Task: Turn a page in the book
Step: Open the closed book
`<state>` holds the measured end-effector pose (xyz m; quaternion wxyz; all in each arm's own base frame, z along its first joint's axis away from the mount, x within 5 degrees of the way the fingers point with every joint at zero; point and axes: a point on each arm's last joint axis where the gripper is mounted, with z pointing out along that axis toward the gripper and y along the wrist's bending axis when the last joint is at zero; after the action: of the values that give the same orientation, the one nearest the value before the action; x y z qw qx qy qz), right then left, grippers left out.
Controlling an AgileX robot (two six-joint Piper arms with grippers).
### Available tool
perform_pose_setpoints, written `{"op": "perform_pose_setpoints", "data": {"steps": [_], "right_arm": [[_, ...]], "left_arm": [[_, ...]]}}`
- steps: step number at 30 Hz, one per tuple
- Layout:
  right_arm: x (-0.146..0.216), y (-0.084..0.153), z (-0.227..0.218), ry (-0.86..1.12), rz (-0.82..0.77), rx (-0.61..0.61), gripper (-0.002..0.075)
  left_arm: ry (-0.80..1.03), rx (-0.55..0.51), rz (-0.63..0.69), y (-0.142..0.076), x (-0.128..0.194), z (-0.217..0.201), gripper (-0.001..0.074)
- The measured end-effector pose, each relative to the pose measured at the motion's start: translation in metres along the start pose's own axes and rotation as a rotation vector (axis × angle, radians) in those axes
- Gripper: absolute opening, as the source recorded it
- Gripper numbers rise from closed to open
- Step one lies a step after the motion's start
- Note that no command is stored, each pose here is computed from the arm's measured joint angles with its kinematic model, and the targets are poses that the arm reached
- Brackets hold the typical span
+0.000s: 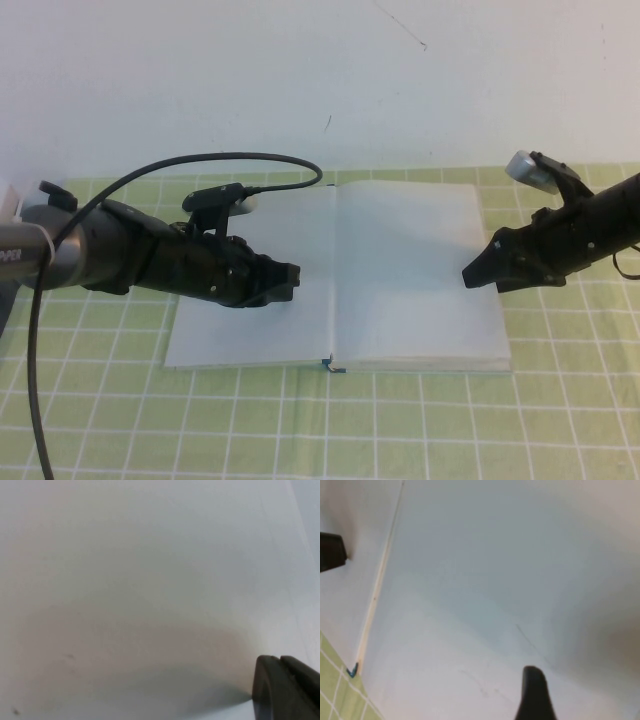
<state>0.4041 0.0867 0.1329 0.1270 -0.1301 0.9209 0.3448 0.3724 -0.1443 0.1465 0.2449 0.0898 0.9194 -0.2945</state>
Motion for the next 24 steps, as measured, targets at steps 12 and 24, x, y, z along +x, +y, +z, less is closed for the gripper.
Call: {"op": "perform_pose_setpoints", "data": {"steps": [12,24], "right_arm": [[-0.003,0.011,-0.012,-0.015,-0.026,-0.013,0.0442],[-0.004,0.016,-0.017,-0.017,-0.038,-0.021,0.0432]], "left_arm": [[0.000,0.000,-0.001,0.000,0.000,0.000,-0.0004],[0.006,0.010,-0.001,-0.001,0.001,0.000,-0.0004]]}}
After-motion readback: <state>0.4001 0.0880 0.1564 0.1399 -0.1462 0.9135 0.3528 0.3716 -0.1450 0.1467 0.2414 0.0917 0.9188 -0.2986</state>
